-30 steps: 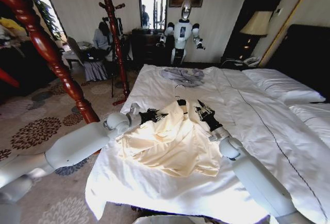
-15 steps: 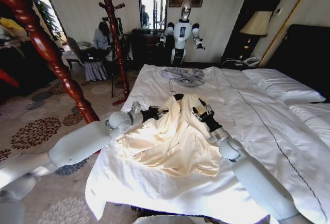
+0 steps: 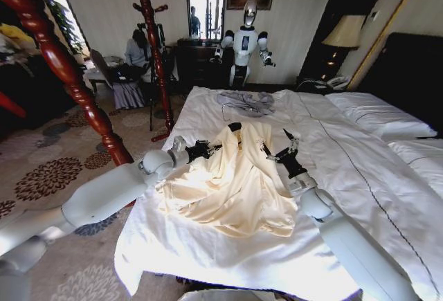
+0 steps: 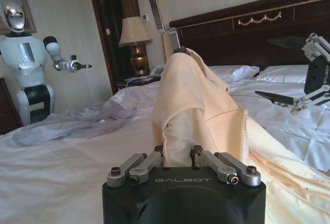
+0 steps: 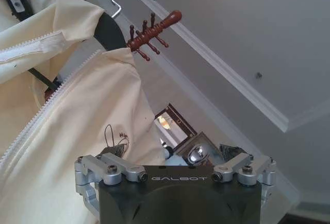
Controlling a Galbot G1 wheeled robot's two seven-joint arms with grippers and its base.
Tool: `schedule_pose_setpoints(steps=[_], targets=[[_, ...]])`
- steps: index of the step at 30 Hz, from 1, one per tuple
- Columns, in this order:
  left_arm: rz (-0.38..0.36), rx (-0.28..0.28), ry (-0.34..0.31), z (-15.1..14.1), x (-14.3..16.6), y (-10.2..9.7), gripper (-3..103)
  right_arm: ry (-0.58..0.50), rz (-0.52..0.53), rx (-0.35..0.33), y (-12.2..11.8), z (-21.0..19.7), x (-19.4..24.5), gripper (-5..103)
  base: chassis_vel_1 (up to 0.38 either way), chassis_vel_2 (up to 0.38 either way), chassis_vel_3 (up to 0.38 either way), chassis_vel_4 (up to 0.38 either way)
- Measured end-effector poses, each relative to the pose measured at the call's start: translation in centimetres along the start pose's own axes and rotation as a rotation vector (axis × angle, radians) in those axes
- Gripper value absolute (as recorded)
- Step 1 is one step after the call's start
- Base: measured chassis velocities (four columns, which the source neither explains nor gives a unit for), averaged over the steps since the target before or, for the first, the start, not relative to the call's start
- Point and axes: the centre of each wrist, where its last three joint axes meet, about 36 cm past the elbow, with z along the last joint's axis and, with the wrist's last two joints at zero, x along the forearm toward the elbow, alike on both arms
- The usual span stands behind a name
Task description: Pick up the clothes from the bed and hang them on the clothes hanger.
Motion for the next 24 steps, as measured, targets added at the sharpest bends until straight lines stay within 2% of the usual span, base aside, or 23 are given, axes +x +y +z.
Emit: schedule_pose_setpoints(steps=[1, 2, 3, 4, 6, 7, 12, 21, 24], targets=[[-0.014, -0.001, -0.003, 0.0, 0.1, 0.1, 18, 0.04, 0.009, -0.085, 0.1, -0.6, 0.9, 100, 0.0, 0.0, 0.0, 0.0], [-0.018, -0.001, -0.005, 0.0, 0.2, 0.2, 18, 0.056, 0.012, -0.116, 0.2, -0.8, 1.2, 100, 0.0, 0.0, 0.0, 0.0], [-0.033, -0.001, -0.011, -0.1, 0.4, 0.2, 18, 0.106, 0.024, -0.208, 0.4, -1.4, 2.2, 100, 0.0, 0.0, 0.0, 0.0], [-0.033, -0.001, -0.011, -0.1, 0.4, 0.2, 18, 0.106, 0.024, -0.208, 0.4, -1.4, 2.2, 100, 0.0, 0.0, 0.0, 0.0], [-0.057, -0.003, -0.021, -0.2, 0.8, 0.3, 18, 0.17, 0.046, -0.312, 0.6, -2.0, 3.4, 100, 0.0, 0.0, 0.0, 0.0], [-0.07, -0.005, -0.025, -0.3, 1.0, 0.3, 18, 0.192, 0.057, -0.344, 0.6, -2.1, 3.8, 100, 0.0, 0.0, 0.0, 0.0], [-0.133, -0.022, -0.047, -0.7, 2.1, 0.2, 18, 0.252, 0.116, -0.404, 0.5, -2.0, 5.2, 100, 0.0, 0.0, 0.0, 0.0], [-0.232, -0.035, -0.079, -1.7, 4.3, 0.5, 18, 0.3, 0.202, -0.434, -1.0, -2.7, 8.4, 100, 0.0, 0.0, 0.0, 0.0], [-0.275, -0.034, -0.096, -2.4, 6.0, 0.7, 18, 0.34, 0.218, -0.482, -0.8, -4.2, 11.0, 100, 0.0, 0.0, 0.0, 0.0]])
